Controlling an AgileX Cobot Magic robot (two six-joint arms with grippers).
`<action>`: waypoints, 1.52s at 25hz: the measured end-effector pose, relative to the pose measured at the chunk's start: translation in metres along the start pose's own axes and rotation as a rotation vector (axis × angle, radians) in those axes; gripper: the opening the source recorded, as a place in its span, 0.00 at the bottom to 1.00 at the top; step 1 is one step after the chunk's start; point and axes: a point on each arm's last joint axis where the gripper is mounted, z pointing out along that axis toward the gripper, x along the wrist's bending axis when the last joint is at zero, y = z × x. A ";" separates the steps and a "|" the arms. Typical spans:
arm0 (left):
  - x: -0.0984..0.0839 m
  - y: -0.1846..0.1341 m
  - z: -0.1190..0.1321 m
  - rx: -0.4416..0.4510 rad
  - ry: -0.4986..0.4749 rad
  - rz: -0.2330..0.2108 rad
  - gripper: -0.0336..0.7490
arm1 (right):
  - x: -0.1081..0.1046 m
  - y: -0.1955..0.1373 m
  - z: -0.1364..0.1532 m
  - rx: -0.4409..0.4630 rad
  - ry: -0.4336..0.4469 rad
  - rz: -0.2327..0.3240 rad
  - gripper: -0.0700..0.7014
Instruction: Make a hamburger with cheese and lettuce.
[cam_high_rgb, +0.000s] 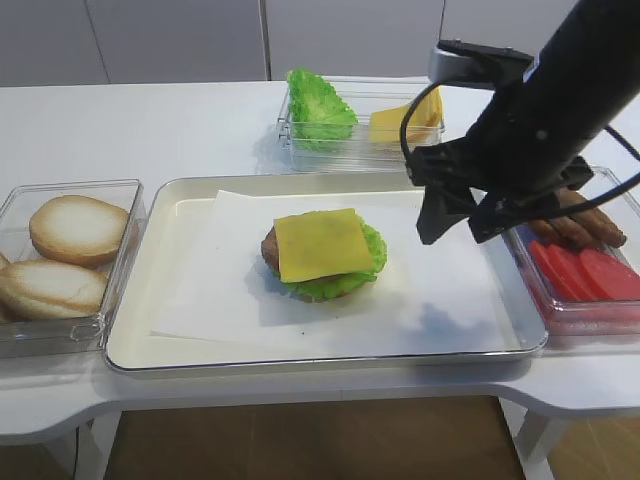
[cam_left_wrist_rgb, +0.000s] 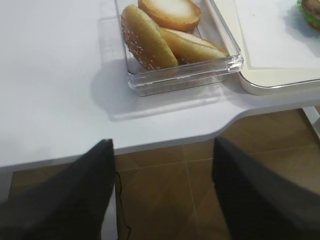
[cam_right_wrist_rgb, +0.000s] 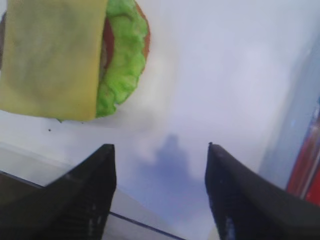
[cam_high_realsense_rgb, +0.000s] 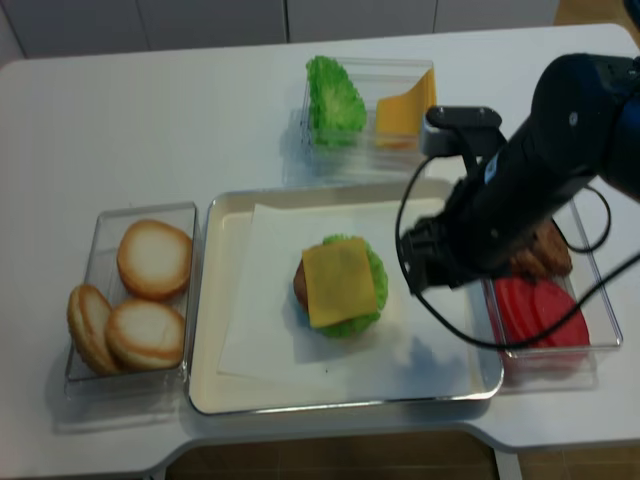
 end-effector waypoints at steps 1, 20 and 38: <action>0.000 0.000 0.000 0.000 0.000 0.000 0.63 | -0.003 -0.001 -0.003 0.003 -0.015 -0.002 0.64; 0.000 0.000 0.000 0.000 0.000 0.000 0.63 | -0.087 -0.045 -0.118 -0.122 -0.294 0.162 0.64; 0.000 0.000 0.000 0.000 0.000 0.000 0.63 | -0.029 -0.143 -0.215 -0.501 -0.328 0.122 0.64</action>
